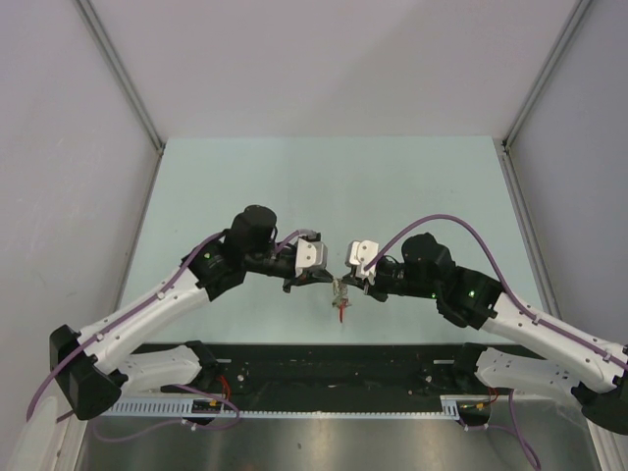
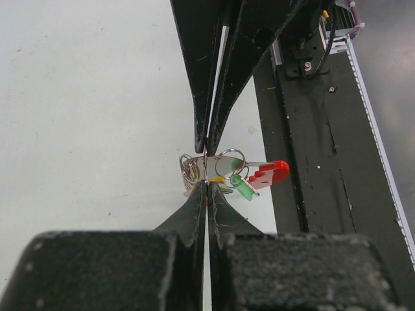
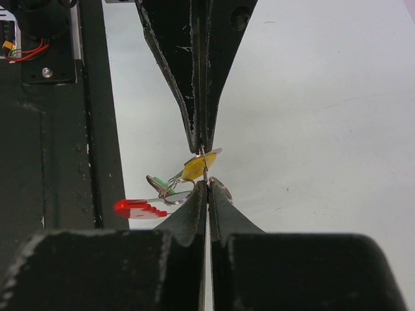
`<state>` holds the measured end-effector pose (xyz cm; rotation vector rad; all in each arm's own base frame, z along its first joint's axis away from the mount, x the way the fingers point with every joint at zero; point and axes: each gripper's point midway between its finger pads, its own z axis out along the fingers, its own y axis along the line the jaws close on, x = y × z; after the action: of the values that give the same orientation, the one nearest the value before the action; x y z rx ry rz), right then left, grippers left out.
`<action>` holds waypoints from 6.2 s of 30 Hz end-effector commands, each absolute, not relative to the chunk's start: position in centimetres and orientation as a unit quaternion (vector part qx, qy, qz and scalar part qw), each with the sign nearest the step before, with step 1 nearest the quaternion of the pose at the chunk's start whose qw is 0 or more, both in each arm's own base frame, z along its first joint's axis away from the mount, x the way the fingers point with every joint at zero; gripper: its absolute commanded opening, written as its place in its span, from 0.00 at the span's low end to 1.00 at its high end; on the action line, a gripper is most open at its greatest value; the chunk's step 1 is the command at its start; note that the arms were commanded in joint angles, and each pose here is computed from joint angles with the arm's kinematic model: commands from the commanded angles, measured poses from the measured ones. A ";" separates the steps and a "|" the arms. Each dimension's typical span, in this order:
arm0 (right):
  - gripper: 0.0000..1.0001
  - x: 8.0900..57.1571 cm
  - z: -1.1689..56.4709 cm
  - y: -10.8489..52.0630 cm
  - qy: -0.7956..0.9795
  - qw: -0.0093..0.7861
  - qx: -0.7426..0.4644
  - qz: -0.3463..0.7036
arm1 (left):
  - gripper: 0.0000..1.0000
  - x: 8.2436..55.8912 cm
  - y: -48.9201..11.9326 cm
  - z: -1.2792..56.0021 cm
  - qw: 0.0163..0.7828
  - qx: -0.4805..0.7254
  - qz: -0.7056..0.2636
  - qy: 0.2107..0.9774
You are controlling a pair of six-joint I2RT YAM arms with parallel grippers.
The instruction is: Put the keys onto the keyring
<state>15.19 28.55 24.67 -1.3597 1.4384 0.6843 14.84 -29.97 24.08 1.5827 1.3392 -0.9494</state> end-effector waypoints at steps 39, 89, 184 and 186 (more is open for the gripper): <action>0.00 16.4 28.3 27.6 0.583 0.573 -0.515 0.257 | 0.00 15.1 -30.2 26.6 0.459 0.620 -0.378 0.513; 0.00 18.8 3.2 32.3 0.727 0.346 -0.538 0.251 | 0.00 26.2 -17.6 30.5 0.651 0.303 -0.097 0.689; 0.00 14.4 34.4 27.7 0.439 0.588 -0.475 0.487 | 0.05 13.3 -31.9 31.5 0.515 0.507 -0.529 0.445; 0.00 14.8 34.0 27.5 0.454 0.589 -0.471 0.474 | 0.09 13.5 -31.7 31.0 0.515 0.509 -0.517 0.458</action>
<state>14.39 27.70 31.91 -1.1109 1.0863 1.1697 13.97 -31.67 31.18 1.1886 1.0912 -1.2598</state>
